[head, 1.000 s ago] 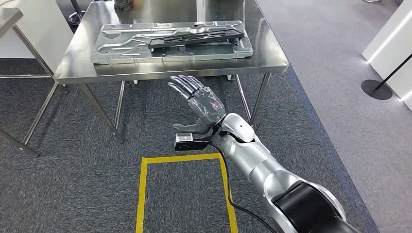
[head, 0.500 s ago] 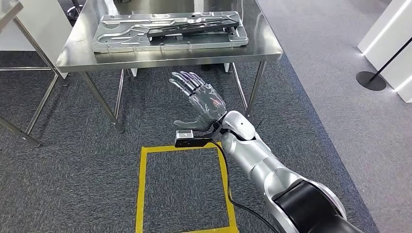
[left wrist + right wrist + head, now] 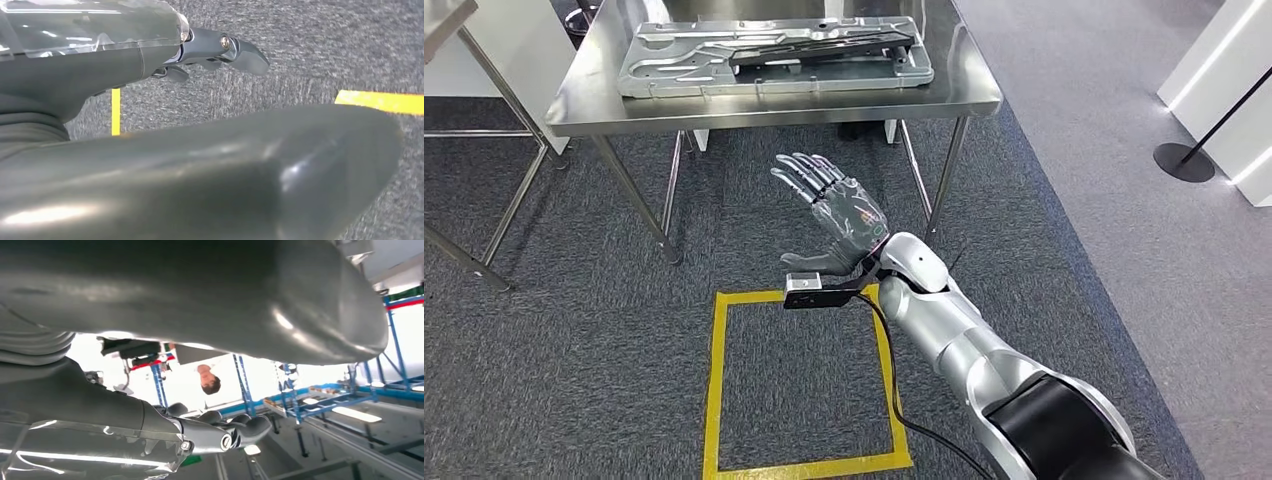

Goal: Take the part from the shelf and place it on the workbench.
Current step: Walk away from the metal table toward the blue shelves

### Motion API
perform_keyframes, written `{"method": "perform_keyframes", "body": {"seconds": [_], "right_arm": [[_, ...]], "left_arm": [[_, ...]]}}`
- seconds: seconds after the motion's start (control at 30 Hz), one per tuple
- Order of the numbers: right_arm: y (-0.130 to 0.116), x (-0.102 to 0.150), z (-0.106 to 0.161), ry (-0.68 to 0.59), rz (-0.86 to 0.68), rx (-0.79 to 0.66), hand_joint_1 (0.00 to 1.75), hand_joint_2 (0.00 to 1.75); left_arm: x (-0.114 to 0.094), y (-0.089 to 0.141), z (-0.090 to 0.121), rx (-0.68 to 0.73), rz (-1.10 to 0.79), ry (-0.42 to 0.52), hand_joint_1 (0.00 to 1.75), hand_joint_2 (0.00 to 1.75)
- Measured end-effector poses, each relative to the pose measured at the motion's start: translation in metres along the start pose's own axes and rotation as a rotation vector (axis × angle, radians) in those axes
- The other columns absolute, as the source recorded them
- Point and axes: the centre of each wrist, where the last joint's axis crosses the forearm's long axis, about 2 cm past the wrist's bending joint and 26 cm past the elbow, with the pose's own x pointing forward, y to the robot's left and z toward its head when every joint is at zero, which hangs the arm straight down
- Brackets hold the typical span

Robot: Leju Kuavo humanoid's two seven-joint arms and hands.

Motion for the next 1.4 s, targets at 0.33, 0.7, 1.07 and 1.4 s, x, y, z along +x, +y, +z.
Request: {"method": "perform_keyframes", "body": {"seconds": [0.33, 0.7, 1.07, 1.4], "right_arm": [[0.0017, 0.0000, 0.0024, 0.004, -0.003, 0.004, 0.00, 0.00], [-0.0002, -0.0003, -0.0002, 0.001, 0.000, 0.000, 0.00, 0.00], [0.0000, -0.0002, 0.0001, 0.001, 0.000, 0.000, 0.00, 0.00], [0.0001, -0.0006, 0.0007, 0.002, 0.000, 0.001, 0.00, 0.00]], "left_arm": [[-0.0006, -0.0007, 0.0003, -0.001, 0.000, 0.001, 0.00, 0.00], [-0.0009, -0.0010, 0.0005, -0.002, 0.000, 0.002, 0.00, 0.00], [-0.0009, -0.0002, 0.0003, 0.000, 0.000, 0.002, 0.00, 0.00], [-0.0011, -0.0021, 0.0007, -0.004, 0.001, 0.002, 0.00, 0.00]]}}
